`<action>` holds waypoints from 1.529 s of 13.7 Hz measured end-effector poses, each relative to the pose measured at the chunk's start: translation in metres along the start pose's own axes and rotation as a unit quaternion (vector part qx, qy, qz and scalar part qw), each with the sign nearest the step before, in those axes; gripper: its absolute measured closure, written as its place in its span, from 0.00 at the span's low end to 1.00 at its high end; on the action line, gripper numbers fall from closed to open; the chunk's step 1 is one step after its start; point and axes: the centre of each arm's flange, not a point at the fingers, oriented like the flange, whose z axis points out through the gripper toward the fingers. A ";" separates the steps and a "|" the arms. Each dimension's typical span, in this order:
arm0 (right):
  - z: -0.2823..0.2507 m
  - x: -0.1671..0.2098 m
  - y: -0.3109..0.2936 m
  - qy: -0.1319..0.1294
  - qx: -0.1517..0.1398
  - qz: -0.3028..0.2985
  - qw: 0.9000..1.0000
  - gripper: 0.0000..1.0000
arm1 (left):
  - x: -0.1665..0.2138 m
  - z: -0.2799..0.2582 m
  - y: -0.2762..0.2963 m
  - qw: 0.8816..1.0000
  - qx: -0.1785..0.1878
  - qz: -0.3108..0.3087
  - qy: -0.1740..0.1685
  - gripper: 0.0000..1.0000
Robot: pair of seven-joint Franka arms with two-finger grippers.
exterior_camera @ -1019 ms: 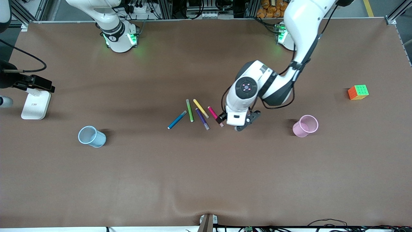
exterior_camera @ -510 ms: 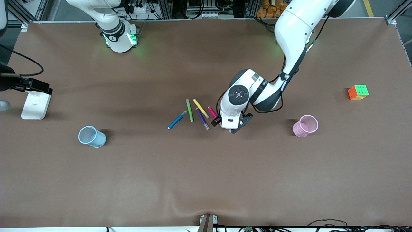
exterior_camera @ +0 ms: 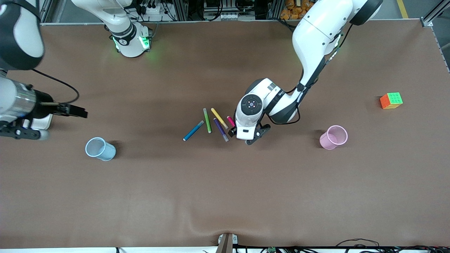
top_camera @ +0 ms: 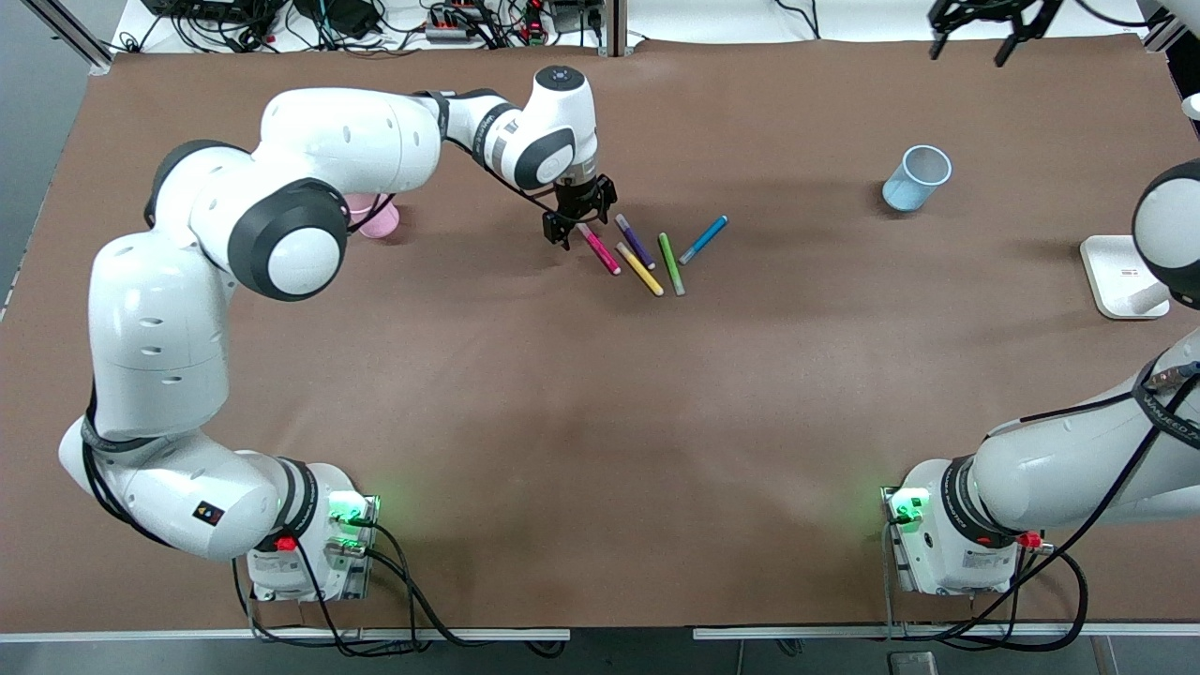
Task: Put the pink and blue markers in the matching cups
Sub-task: 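Lower the left gripper onto the pink marker while the right gripper reaches out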
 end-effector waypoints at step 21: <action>0.191 0.024 -0.201 0.017 -0.024 0.176 0.984 0.00 | 0.000 0.017 0.009 1.000 -0.007 -0.014 0.020 0.82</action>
